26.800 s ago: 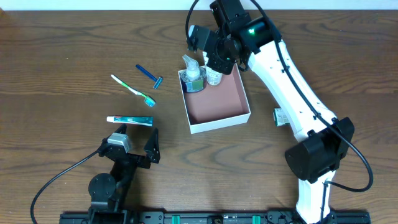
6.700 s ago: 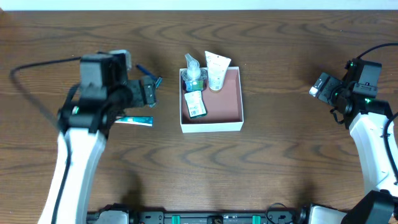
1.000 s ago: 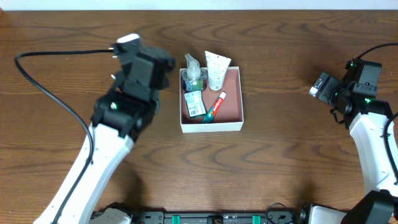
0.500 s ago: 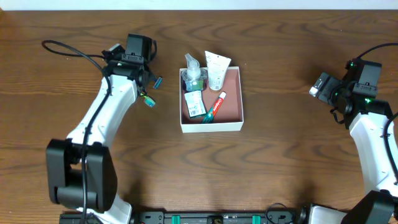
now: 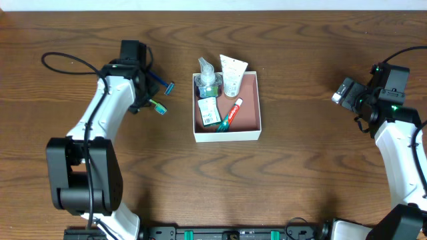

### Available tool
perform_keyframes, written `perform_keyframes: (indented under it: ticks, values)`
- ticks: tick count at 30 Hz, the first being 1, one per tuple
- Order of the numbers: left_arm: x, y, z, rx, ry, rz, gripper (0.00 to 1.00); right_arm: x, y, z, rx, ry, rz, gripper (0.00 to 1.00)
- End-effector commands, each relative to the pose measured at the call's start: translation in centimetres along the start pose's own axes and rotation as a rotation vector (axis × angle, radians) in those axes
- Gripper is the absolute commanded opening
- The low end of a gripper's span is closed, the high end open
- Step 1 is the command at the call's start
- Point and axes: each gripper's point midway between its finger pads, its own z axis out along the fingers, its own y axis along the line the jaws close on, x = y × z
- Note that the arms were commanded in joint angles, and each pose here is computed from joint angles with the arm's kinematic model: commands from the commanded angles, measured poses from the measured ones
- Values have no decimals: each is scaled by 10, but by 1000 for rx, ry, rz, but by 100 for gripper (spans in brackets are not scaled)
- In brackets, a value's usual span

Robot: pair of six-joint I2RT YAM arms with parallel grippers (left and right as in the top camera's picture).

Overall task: Pack container
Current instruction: 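Carry the toothpaste tube into the box and release it, then move the left gripper to the green toothbrush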

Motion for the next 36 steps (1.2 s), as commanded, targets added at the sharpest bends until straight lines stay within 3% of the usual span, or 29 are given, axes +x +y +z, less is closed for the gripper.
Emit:
perform_keyframes:
  ticks: [1, 36]
  values:
    - [-9, 0, 0, -5, 41, 6, 57, -9, -3, -7, 8, -29, 1, 99]
    - [-10, -1, 68, -92, 119, 52, 54, -9, -3, -7, 8, -29, 1, 99]
